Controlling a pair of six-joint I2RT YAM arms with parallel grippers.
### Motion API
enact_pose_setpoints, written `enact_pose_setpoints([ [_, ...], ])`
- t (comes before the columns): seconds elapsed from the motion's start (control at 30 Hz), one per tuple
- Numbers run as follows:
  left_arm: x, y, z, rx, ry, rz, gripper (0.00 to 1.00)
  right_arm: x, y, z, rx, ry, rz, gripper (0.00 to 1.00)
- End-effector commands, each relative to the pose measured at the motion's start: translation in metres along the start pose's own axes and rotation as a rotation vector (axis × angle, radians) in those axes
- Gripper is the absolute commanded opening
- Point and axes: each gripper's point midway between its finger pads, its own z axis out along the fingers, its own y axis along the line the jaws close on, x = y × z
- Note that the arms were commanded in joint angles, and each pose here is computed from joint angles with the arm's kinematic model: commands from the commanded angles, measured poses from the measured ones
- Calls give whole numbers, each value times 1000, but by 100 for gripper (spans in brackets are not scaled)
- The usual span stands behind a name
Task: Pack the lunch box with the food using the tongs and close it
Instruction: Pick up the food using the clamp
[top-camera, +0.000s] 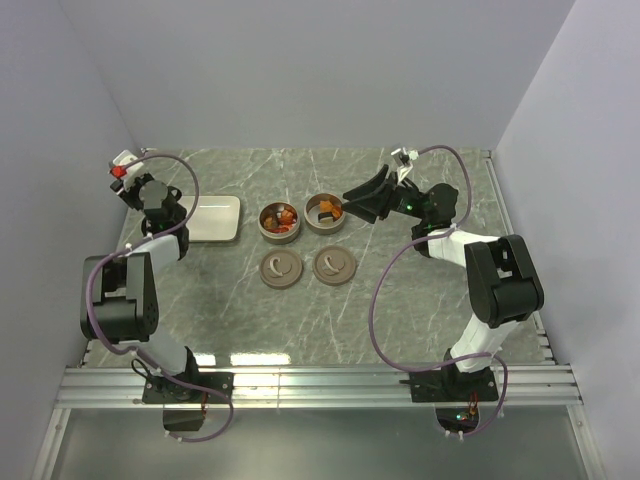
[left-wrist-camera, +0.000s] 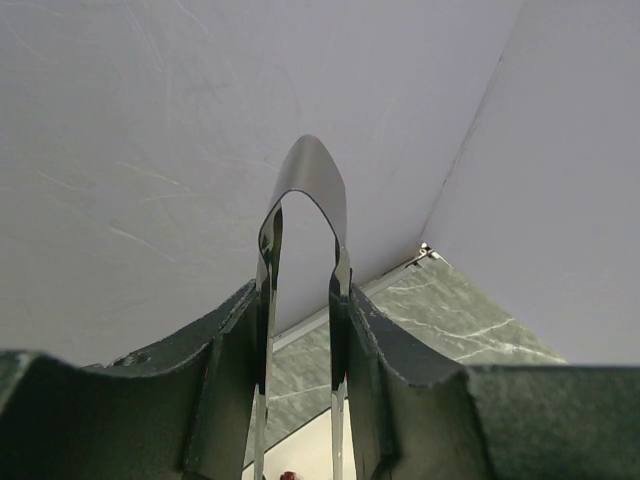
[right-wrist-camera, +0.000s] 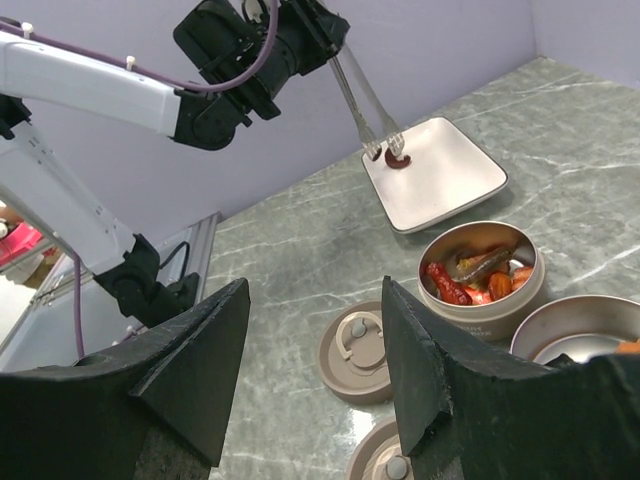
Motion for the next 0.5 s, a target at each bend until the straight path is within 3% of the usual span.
enact_pose_setpoints([
  [0.0, -14, -5, 8, -16, -35, -37, 41, -44, 38, 2, -152, -120, -379, 63],
  [0.33, 1, -8, 19, -45, -35, 24, 41, -43, 41, 1, -157, -117, -385, 63],
  [0.4, 6, -9, 20, -43, -28, 33, 37, -42, 42, 0, -159, -118, -384, 62],
  [0.47, 5, -11, 20, -37, -32, 28, 26, -42, 42, -1, -158, -119, -384, 62],
])
